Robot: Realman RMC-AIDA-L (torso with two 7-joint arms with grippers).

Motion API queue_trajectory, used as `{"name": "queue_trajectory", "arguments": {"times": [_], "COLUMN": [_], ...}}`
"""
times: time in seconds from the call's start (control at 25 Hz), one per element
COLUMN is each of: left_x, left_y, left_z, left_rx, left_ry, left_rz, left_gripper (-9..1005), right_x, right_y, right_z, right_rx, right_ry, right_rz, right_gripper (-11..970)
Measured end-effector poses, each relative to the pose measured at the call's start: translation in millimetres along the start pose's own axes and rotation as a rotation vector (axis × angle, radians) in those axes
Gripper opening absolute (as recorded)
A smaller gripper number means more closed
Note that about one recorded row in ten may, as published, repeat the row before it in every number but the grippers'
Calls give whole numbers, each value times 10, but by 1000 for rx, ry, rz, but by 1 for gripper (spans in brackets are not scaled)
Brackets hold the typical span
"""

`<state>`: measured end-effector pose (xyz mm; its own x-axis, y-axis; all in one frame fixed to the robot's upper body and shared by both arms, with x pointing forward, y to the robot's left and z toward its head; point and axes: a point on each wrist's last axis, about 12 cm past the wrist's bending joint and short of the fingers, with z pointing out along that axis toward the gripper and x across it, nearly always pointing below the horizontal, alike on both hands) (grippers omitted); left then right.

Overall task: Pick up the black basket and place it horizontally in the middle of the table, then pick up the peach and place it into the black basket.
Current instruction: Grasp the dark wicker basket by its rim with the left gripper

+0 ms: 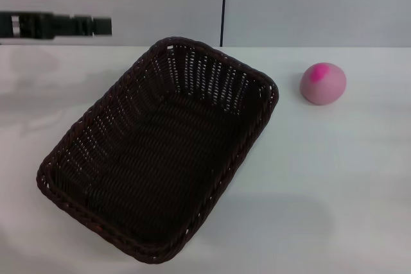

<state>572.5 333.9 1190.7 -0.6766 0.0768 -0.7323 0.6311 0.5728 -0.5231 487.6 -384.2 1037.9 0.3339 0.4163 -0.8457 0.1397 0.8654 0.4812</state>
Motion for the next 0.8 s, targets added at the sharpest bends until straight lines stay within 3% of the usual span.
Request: {"name": "queue_trajectory", "arguments": {"times": [0.52, 0.8], "left_x": [50, 55], "left_y": [-3, -17], "left_z": [187, 287], "left_rx": [-175, -212], "left_ry": [257, 316], "left_rz": [-13, -1], "left_gripper": [815, 815], "right_x": [38, 43], "right_y": [-33, -30], "right_z": [-1, -5], "right_rx": [30, 30], "right_ry": [31, 32], "right_rz": [2, 3], "right_gripper": [579, 577]}}
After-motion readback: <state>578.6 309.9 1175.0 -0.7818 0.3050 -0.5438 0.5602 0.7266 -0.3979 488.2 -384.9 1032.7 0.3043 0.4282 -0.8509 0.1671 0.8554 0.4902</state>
